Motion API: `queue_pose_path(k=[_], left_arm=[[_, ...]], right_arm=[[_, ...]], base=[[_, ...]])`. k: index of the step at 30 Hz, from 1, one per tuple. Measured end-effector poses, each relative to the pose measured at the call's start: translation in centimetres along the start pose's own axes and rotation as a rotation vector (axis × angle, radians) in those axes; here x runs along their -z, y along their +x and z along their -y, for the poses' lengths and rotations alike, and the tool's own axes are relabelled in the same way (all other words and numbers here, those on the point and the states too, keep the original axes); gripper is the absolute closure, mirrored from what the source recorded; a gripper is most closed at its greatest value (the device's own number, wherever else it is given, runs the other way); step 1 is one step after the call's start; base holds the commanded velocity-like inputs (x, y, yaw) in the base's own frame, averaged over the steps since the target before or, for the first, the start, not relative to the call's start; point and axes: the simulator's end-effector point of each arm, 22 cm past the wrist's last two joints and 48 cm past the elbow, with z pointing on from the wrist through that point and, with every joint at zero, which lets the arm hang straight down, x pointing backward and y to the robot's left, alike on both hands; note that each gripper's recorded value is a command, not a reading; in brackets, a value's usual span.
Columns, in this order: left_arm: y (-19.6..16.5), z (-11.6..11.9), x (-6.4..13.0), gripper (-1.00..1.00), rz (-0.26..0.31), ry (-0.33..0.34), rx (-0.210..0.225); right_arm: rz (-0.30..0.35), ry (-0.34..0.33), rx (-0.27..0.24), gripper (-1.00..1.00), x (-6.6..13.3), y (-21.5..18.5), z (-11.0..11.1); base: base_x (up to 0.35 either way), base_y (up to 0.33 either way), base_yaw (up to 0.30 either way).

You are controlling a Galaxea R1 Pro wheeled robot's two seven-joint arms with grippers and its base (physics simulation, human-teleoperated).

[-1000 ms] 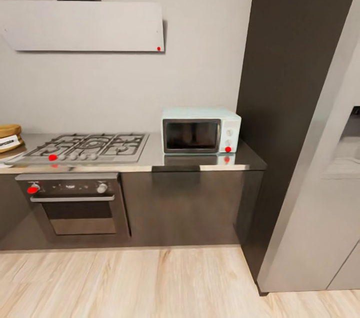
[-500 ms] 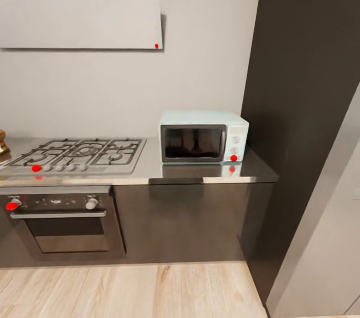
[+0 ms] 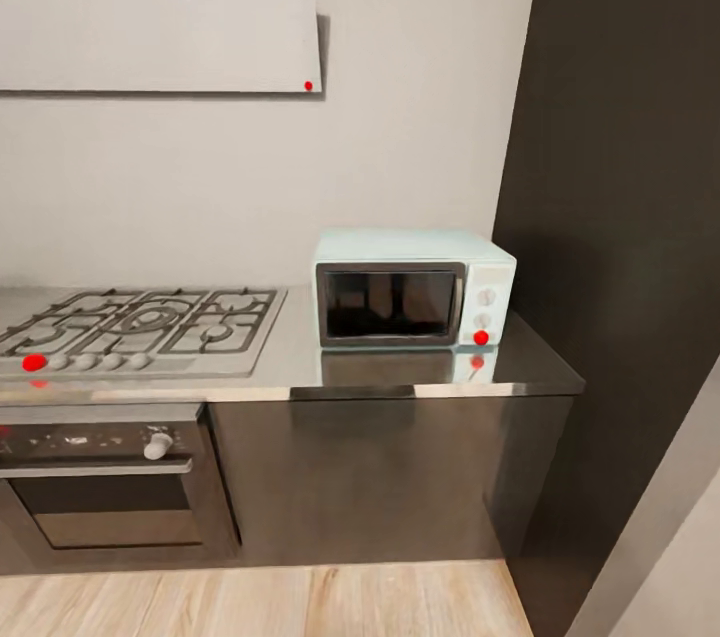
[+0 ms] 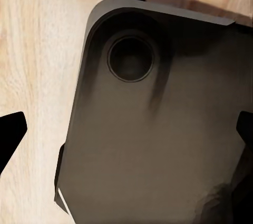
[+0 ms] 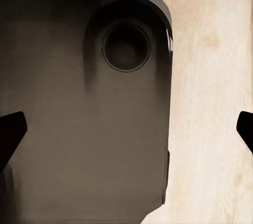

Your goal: In the kitchen, take the popcorn bag from the countertop, put it into the microwave, and heat it until the popcorn is cooked so the cooked popcorn ends up inside the bag.

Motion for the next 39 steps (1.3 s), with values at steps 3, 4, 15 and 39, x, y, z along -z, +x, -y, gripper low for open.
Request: queue_pose_path(k=[3, 4, 15, 39], left_arm=[[-0.1, 0.0, 0.0, -1.0, 0.001, 0.0, 0.0], [-0.1, 0.0, 0.0, -1.0, 0.002, 0.0, 0.0], [0.0, 0.4, 0.0, -1.0, 0.003, 0.005, -0.001], [0.0, 0.4, 0.0, -1.0, 0.003, 0.005, -0.004]], right_arm=[[-0.001, 0.0, -0.003, -1.0, 0.0, 0.0, 0.0], [-0.001, 0.001, -0.004, -1.0, 0.0, 0.0, 0.0], [0.057, -0.011, 0.023, -1.0, -0.1, -3.1, -0.5], [0.757, 0.061, 0.034, -1.0, 38.4, -54.5, -0.2]], base=[[0.025, 0.0, 0.0], [0.005, 0.0, 0.0], [0.0, 0.0, 0.0], [0.0, 0.0, 0.0]])
